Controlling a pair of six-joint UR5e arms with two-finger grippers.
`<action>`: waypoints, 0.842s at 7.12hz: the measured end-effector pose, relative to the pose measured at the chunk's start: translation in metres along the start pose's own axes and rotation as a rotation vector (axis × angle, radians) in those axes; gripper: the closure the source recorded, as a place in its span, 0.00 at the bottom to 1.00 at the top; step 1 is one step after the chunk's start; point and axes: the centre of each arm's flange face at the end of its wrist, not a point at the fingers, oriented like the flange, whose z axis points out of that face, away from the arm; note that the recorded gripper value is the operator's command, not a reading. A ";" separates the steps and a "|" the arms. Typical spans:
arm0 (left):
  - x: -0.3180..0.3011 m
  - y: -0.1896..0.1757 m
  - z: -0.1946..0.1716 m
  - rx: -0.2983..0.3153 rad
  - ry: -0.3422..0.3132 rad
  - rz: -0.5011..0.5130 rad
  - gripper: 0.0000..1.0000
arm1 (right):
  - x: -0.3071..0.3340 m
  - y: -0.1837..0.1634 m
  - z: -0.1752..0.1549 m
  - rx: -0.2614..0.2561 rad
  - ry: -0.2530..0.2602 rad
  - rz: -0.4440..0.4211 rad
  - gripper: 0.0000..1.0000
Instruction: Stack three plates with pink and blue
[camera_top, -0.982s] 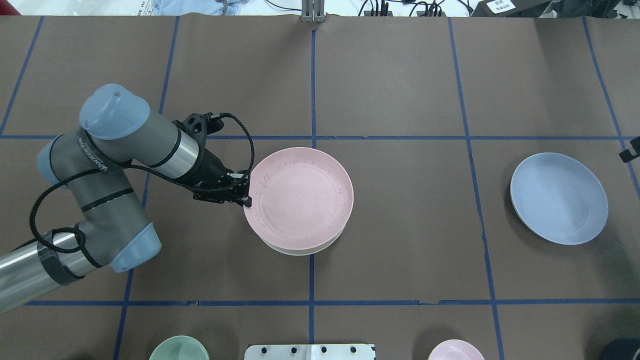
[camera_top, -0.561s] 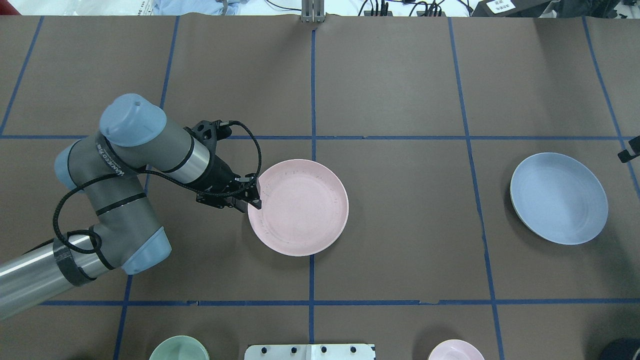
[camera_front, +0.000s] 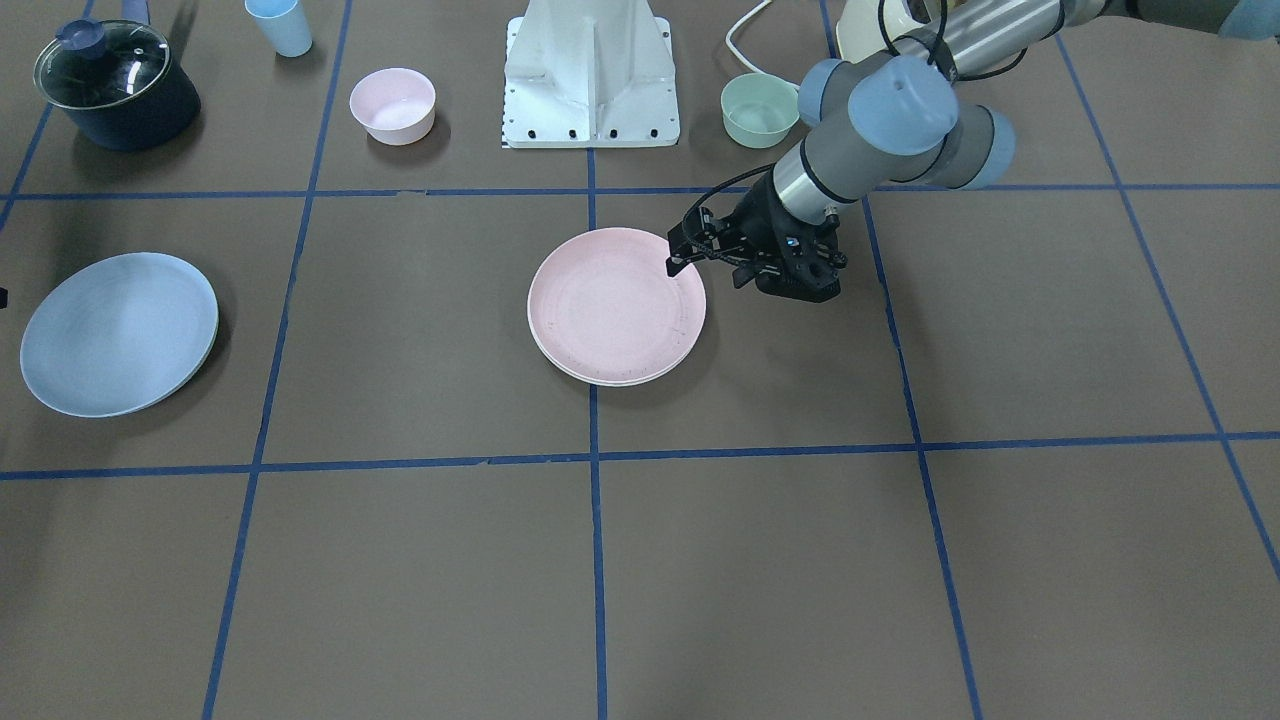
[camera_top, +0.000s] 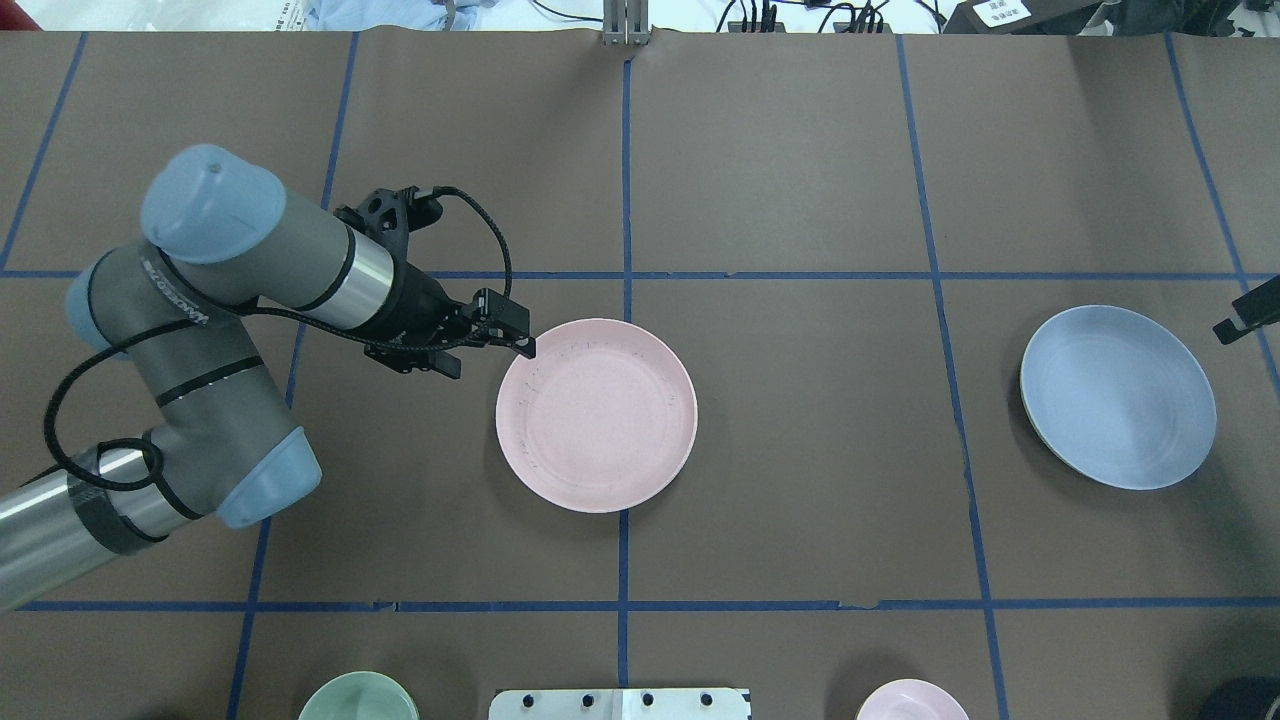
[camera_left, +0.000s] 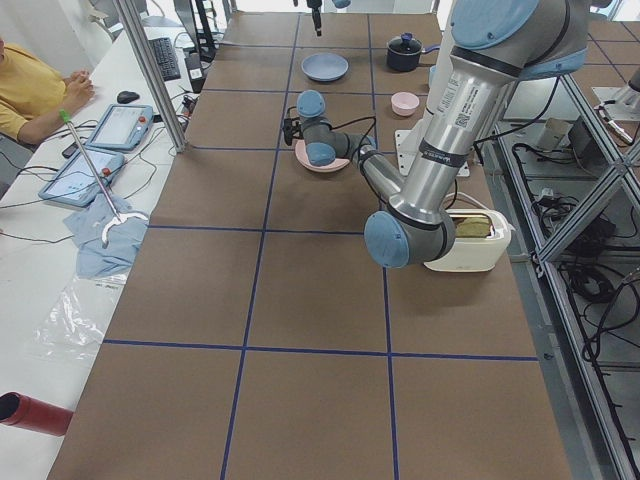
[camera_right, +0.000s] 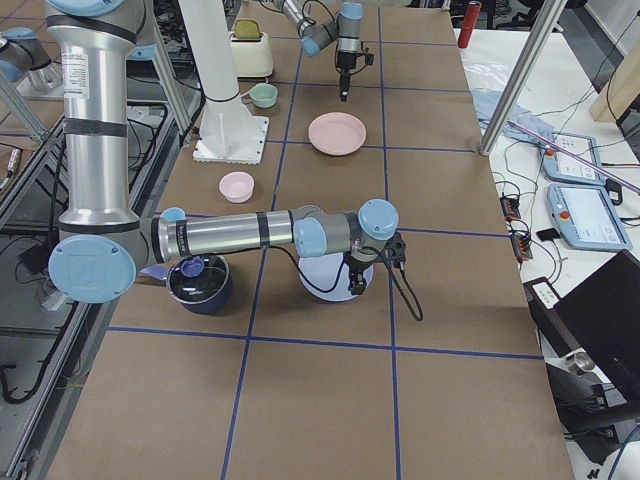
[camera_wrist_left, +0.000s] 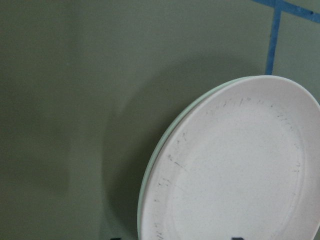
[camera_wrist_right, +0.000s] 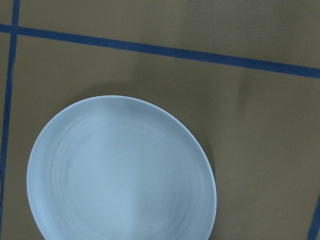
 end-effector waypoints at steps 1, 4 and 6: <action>0.001 -0.004 -0.018 0.024 0.014 0.004 0.00 | 0.007 0.002 0.018 -0.009 0.010 -0.020 0.00; -0.006 -0.006 -0.029 0.039 0.016 0.000 0.00 | 0.035 -0.003 0.072 0.006 0.008 -0.053 0.13; -0.007 -0.007 -0.029 0.041 0.015 -0.001 0.00 | 0.035 -0.006 0.084 0.000 0.004 -0.053 0.22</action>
